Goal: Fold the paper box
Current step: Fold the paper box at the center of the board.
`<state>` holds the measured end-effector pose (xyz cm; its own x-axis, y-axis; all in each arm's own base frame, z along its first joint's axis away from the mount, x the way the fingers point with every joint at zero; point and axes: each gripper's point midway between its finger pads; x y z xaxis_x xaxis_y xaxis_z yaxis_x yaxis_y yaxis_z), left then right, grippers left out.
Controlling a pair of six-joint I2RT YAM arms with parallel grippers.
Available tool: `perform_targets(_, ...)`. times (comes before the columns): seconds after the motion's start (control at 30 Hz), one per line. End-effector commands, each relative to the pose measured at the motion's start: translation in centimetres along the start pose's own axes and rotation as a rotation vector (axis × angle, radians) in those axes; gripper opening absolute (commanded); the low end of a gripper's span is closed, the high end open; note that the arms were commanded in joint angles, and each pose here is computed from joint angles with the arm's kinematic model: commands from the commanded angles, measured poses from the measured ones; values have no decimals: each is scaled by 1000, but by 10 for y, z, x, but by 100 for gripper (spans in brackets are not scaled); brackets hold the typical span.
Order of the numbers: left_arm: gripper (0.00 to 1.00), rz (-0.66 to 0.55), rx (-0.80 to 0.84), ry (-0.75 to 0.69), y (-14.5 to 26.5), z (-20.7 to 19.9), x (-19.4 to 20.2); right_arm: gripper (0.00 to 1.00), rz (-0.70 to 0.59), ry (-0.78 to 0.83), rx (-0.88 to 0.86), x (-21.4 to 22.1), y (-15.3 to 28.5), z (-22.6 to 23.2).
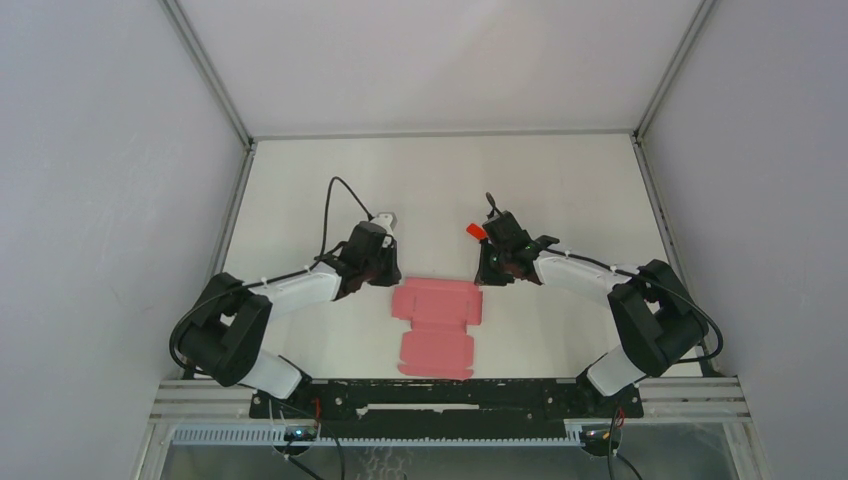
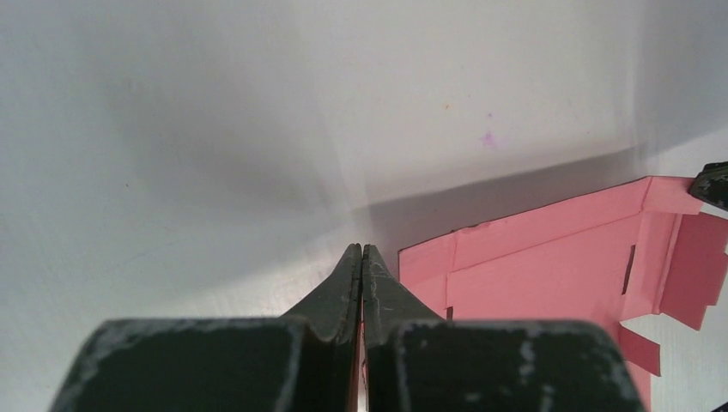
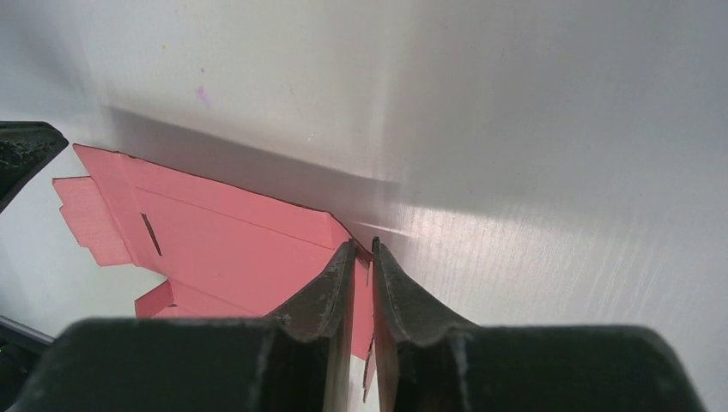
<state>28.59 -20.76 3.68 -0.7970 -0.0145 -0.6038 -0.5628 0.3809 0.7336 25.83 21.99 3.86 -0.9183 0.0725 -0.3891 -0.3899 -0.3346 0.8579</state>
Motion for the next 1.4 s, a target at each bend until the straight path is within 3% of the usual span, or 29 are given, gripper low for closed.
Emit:
perform_targets(0.0,3,9,-8,-24,2,4,2,21,-39,9,-36,-12,3,11)
perform_targets(1.37,3,5,100,-88,8,-65,-27,21,-16,14,-53,-12,-3,23)
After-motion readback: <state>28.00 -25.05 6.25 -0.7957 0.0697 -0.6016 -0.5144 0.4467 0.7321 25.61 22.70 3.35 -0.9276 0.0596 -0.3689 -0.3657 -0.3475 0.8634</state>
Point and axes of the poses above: each gripper's point midway between its finger pads, its own y axis back along the fingers, its own z axis along the line the jaws close on, x = y × z, and after that the axes turned 1 degree about y, right-handed
